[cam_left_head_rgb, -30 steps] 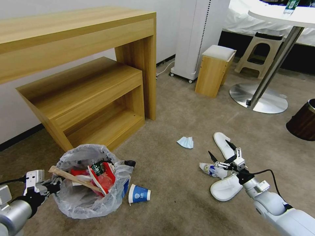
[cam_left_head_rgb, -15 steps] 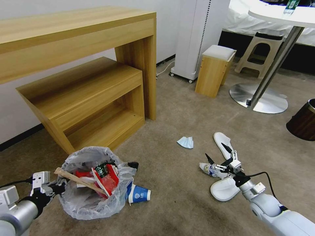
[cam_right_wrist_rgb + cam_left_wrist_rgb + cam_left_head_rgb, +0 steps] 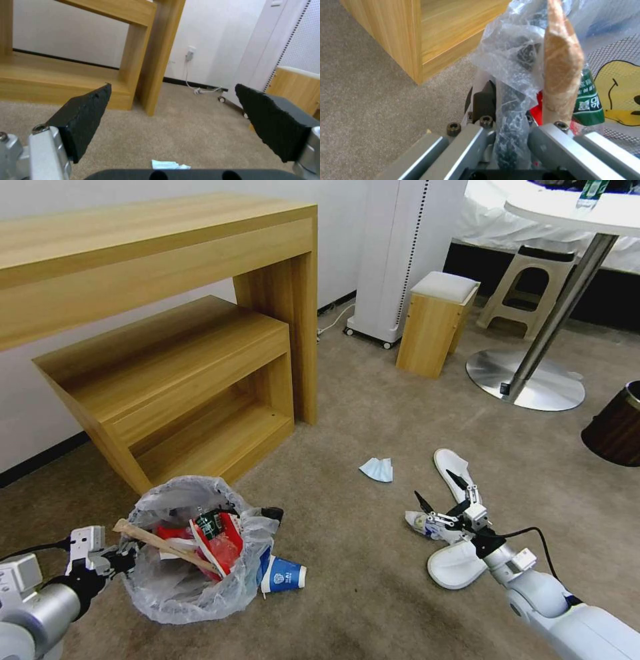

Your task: Pick up the trash bin and place the garbage on the floor into it.

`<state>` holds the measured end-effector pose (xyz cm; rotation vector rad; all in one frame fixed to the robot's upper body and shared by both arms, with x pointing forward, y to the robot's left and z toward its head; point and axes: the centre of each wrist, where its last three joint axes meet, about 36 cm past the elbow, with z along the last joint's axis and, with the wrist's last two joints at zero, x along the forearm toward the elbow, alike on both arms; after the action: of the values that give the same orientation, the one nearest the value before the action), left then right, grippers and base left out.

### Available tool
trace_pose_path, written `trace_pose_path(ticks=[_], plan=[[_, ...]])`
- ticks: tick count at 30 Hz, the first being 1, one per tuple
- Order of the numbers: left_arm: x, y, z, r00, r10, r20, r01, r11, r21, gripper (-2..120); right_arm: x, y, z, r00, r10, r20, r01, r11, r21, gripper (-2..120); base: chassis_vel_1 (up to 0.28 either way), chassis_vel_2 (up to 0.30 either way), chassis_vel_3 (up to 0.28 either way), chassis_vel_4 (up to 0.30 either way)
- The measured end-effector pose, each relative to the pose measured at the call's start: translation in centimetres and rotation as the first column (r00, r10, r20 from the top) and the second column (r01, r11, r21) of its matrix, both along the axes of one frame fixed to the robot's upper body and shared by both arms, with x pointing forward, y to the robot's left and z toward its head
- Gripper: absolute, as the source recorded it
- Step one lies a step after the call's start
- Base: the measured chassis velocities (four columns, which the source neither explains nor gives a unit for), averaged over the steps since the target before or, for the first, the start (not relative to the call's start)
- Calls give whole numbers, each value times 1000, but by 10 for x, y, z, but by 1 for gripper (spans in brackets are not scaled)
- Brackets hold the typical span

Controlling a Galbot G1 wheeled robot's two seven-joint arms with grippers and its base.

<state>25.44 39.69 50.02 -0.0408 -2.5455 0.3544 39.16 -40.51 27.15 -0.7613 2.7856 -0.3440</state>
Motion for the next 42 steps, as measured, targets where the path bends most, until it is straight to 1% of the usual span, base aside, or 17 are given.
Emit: trace_pose_path(ticks=[23,31,37,42], plan=[[-8,0,1,1000,2,-5,-2,1000,6,0,2,6,-2,999,37,-3,-37,999,-4,93,0,0,0,0],[-10,2,1,1000,2,-4,-2,1000,6,0,5,15,-7,998,66,-14,-66,998,-6,93,0,0,0,0],[-11,6,1,1000,9,-5,-9,1000,5,0,7,27,-13,996,91,-26,-91,996,0,93,0,0,0,0],[-10,7,2,1000,10,-2,-10,1000,3,0,9,32,-16,994,107,-30,-107,994,-3,93,16,11,8,24]])
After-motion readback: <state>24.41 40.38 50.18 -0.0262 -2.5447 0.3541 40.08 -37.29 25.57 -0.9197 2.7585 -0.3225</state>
